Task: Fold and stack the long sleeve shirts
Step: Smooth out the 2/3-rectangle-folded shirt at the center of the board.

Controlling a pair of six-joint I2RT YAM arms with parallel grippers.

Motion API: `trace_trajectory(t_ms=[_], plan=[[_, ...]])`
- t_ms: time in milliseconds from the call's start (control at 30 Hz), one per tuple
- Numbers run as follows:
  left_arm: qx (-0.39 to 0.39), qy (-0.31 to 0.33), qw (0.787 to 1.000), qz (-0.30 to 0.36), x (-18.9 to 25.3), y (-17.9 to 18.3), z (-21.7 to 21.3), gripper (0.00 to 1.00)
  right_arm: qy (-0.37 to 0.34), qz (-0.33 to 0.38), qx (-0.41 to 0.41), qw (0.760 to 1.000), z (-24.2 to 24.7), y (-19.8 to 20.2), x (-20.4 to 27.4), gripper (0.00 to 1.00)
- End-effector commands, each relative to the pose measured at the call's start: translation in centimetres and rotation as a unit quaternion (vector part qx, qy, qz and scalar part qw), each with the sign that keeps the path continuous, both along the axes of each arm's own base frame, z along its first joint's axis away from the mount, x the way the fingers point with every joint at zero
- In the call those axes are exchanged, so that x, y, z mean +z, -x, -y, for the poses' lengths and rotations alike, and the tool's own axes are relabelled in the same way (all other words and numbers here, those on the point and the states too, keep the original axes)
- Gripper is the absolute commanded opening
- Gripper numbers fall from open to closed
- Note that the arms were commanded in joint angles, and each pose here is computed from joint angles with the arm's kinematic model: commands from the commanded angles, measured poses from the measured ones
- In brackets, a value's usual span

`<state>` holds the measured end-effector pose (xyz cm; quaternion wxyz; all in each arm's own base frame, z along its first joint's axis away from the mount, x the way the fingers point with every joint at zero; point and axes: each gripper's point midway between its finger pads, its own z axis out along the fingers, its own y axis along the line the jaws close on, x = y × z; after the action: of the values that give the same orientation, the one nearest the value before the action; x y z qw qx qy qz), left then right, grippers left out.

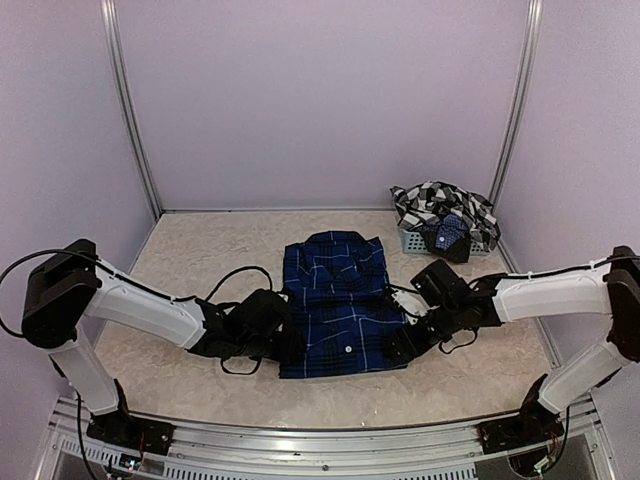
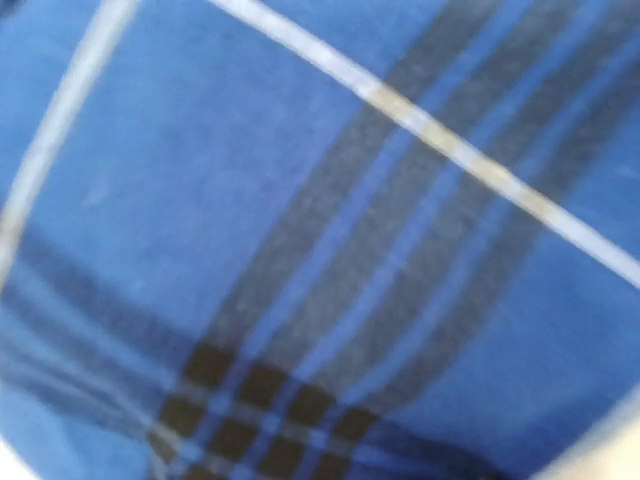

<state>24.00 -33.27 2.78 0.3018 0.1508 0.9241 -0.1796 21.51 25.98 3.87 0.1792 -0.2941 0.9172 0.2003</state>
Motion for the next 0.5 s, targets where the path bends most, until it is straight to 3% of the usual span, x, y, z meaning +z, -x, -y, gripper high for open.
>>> trace_trajectory(t_ms=[0, 200, 467], plan=[[0.01, -0.018, 0.999, 0.028, 1.9, 0.0, -1.7, 0.61, -0.028, 0.038, 0.003, 0.999, 0.5, 0.3, 4.0, 0.67], [0.007, 0.027, 0.997, 0.07, 6.8, -0.3, -1.5, 0.98, -0.064, 0.075, 0.002, 0.995, 0.2, 0.1, 6.7, 0.75], [-0.032, 0.123, 0.99, 0.062, 10.3, 1.2, 0.0, 0.99, -0.061, 0.083, 0.011, 0.995, 0.1, 0.1, 6.9, 0.77]])
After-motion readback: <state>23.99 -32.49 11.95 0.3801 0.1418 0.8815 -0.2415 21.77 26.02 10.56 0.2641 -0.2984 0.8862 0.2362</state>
